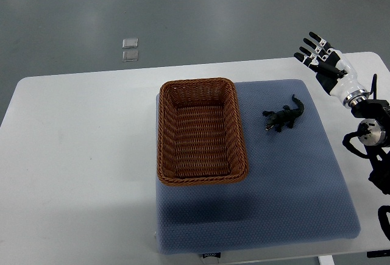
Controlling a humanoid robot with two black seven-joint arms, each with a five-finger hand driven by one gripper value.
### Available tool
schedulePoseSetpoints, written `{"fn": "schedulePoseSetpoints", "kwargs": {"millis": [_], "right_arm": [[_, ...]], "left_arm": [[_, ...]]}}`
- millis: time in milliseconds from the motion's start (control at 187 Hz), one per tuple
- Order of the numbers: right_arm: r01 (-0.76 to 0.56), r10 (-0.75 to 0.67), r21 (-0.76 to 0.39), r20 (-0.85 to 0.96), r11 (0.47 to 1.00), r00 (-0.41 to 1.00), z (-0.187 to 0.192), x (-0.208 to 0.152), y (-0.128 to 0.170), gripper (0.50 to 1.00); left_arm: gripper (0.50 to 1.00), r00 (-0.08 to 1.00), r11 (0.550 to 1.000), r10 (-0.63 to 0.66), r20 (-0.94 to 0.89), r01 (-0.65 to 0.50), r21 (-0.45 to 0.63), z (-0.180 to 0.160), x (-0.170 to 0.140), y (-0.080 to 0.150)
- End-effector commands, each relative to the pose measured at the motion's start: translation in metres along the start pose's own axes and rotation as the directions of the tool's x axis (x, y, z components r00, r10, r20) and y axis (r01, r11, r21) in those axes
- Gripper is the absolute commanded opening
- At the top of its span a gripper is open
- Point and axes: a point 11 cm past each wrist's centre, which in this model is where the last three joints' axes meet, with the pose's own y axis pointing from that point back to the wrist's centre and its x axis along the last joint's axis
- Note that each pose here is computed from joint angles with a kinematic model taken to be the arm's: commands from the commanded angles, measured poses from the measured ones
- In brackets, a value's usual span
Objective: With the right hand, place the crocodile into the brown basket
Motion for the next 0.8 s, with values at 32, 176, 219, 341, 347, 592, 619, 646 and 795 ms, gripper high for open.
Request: {"fn": "schedulePoseSetpoints", "kwargs": {"millis": [32,176,219,341,347,592,619,646,795], "right_arm": [[-0.001,0.001,-0.001,0.000,1.000,1.000,0.0006,0.0004,0.0005,0.930],[-0.005,0.005,0.000,-0.004,1.000,1.000,-0.0009,0.0032,0.0015,0.930],[-0.007,0.007,0.000,-0.010,1.000,1.000,-0.0024,0.0054,0.0021,0.930],[-0.009,0.009,0.002,-0.012,1.000,1.000,-0.0036,0.0068,0.0024,0.930],[-0.009,0.009,0.002,-0.012,1.000,1.000,-0.0036,0.0068,0.0024,0.930],[-0.008,0.008,0.001,-0.014,1.000,1.000,-0.0043,0.0069,0.0021,0.930],[-0.008,0.008,0.001,-0.014,1.000,1.000,-0.0043,0.0069,0.0021,0.930],[-0.007,0.007,0.001,-0.013,1.000,1.000,-0.0043,0.0067,0.0021,0.930],[-0.009,0.009,0.000,-0.018,1.000,1.000,-0.0054,0.0083,0.0025,0.930]], "left_arm": [[1.000,1.000,1.000,0.000,0.000,0.000,0.000,0.0001,0.0000,0.0000],[1.000,1.000,1.000,0.000,0.000,0.000,0.000,0.0001,0.0000,0.0000],[1.000,1.000,1.000,0.000,0.001,0.000,0.000,0.0001,0.0000,0.0000],[1.000,1.000,1.000,0.000,0.000,0.000,0.000,0.0001,0.0000,0.0000],[1.000,1.000,1.000,0.000,0.000,0.000,0.000,0.0001,0.0000,0.0000],[1.000,1.000,1.000,0.000,0.000,0.000,0.000,0.0001,0.0000,0.0000],[1.000,1.000,1.000,0.000,-0.001,0.000,0.001,-0.0008,0.0000,-0.0001],[1.000,1.000,1.000,0.000,0.000,0.000,0.000,0.0001,0.0000,0.0000],[1.000,1.000,1.000,0.000,0.000,0.000,0.000,0.0001,0.0000,0.0000]]}}
